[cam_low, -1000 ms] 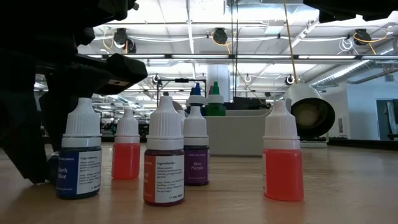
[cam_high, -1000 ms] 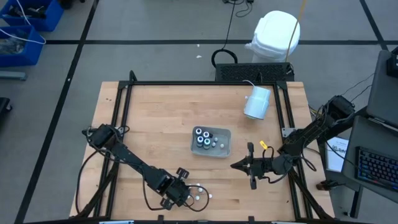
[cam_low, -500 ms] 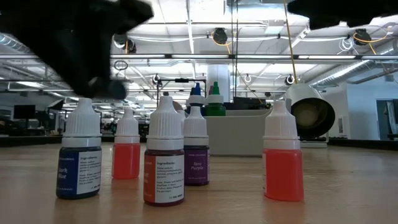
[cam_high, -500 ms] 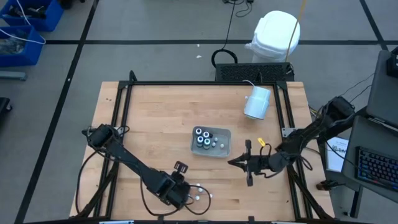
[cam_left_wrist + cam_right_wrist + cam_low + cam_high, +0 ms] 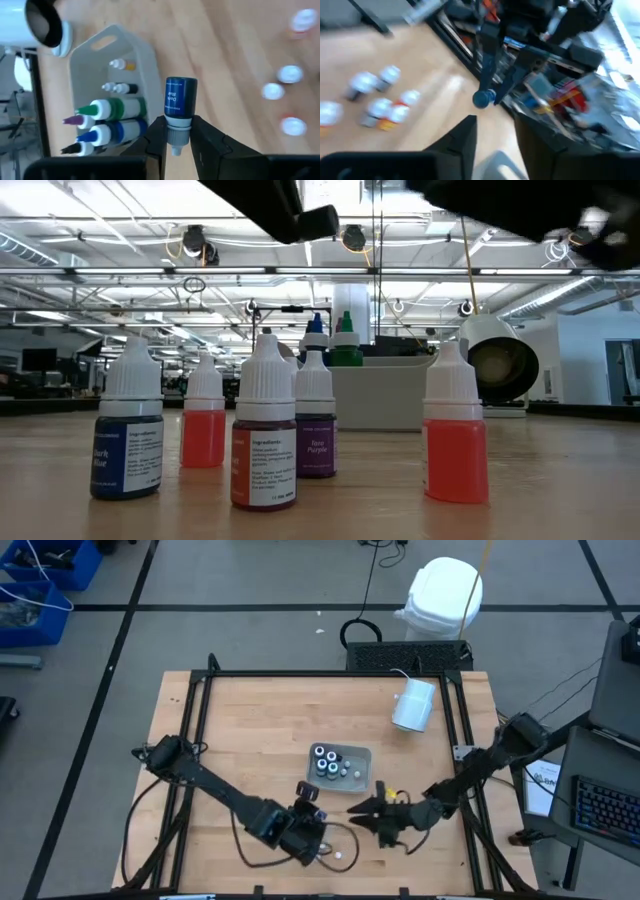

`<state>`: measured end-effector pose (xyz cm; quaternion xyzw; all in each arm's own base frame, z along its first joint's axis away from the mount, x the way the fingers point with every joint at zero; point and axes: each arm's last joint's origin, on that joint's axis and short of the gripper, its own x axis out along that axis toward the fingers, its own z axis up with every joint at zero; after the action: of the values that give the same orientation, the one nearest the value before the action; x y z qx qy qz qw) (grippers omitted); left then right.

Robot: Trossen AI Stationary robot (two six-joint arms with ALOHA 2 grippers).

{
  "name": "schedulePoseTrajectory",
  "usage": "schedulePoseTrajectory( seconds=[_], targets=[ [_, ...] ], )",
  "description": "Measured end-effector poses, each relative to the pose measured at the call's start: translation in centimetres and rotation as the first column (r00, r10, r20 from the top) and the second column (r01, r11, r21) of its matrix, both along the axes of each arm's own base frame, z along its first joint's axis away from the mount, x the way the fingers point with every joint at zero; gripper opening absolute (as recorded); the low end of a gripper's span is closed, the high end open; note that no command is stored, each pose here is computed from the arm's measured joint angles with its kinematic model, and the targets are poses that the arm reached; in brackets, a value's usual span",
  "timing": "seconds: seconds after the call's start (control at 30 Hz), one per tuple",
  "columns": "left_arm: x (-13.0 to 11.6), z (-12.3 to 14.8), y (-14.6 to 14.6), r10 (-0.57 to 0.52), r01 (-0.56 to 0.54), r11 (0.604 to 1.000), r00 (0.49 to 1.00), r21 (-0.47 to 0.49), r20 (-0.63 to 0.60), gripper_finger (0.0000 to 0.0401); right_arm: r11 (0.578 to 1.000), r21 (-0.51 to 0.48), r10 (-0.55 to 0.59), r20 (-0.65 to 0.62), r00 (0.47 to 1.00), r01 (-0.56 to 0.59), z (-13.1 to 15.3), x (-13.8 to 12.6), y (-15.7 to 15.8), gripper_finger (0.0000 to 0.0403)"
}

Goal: Pick & Place food coloring
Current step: Put the small dark blue bottle into the gray bin

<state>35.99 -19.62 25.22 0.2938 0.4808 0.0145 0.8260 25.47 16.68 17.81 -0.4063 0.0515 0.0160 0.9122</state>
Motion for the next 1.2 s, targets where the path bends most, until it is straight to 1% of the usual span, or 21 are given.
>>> schedulePoseTrajectory(
  seconds=[0.1,0.17,0.2,0.27,0.33,0.47,0.53,0.7,0.8,0.93,1.2],
  targets=[
    [0.6,0.1,0.7,0.011,-0.011,0.999,1.000,-0.041,0.000,0.0068,0.991,-0.106,-0.077,-0.001,0.997,0.077,-0.5,2.0,1.2,0.0157],
    [0.8,0.0,1.0,0.011,-0.012,0.998,1.000,-0.068,-0.010,0.0068,0.978,-0.175,-0.116,-0.004,0.993,0.114,-0.8,3.3,1.8,0.0172],
    [0.9,0.0,1.1,0.016,-0.017,0.997,1.000,-0.074,-0.012,0.0068,0.968,-0.213,-0.135,-0.006,0.991,0.131,-1.0,3.8,2.1,0.0178],
    [0.9,0.0,1.3,0.026,-0.026,0.997,1.000,-0.077,-0.010,0.0068,0.936,-0.301,-0.197,-0.011,0.980,0.185,-1.6,4.6,2.5,0.0187],
    [1.0,0.0,1.3,0.027,-0.028,0.996,1.000,-0.079,-0.010,0.0068,0.907,-0.359,-0.240,-0.011,0.971,0.220,-2.0,5.2,2.9,0.0193],
    [0.9,0.0,1.2,0.026,-0.026,0.996,1.000,-0.088,-0.010,0.0068,0.879,-0.432,-0.236,-0.023,0.971,0.204,-2.8,5.7,3.3,0.0196],
    [0.9,0.0,1.2,0.027,-0.028,0.996,1.000,-0.090,-0.009,0.0068,0.875,-0.439,-0.237,-0.022,0.971,0.204,-2.9,5.7,3.2,0.0192],
    [1.0,0.0,1.3,0.030,-0.031,0.995,1.000,-0.091,-0.009,0.0067,0.881,-0.424,-0.234,-0.009,0.972,0.208,-2.7,5.8,3.2,0.0174],
    [1.2,0.1,1.3,0.026,-0.026,0.993,1.000,-0.113,0.002,0.0067,0.883,-0.421,-0.233,-0.009,0.973,0.208,-2.7,5.8,3.3,0.0159],
    [1.4,0.2,1.3,0.021,-0.018,0.993,1.000,-0.119,0.019,0.0067,0.902,-0.385,-0.215,-0.010,0.977,0.195,-2.7,5.9,3.1,0.0138],
    [1.5,0.2,1.5,0.021,-0.019,0.993,1.000,-0.117,0.016,0.0067,0.909,-0.363,-0.223,-0.004,0.975,0.207,-2.6,6.1,2.9,0.0102]
  ],
)
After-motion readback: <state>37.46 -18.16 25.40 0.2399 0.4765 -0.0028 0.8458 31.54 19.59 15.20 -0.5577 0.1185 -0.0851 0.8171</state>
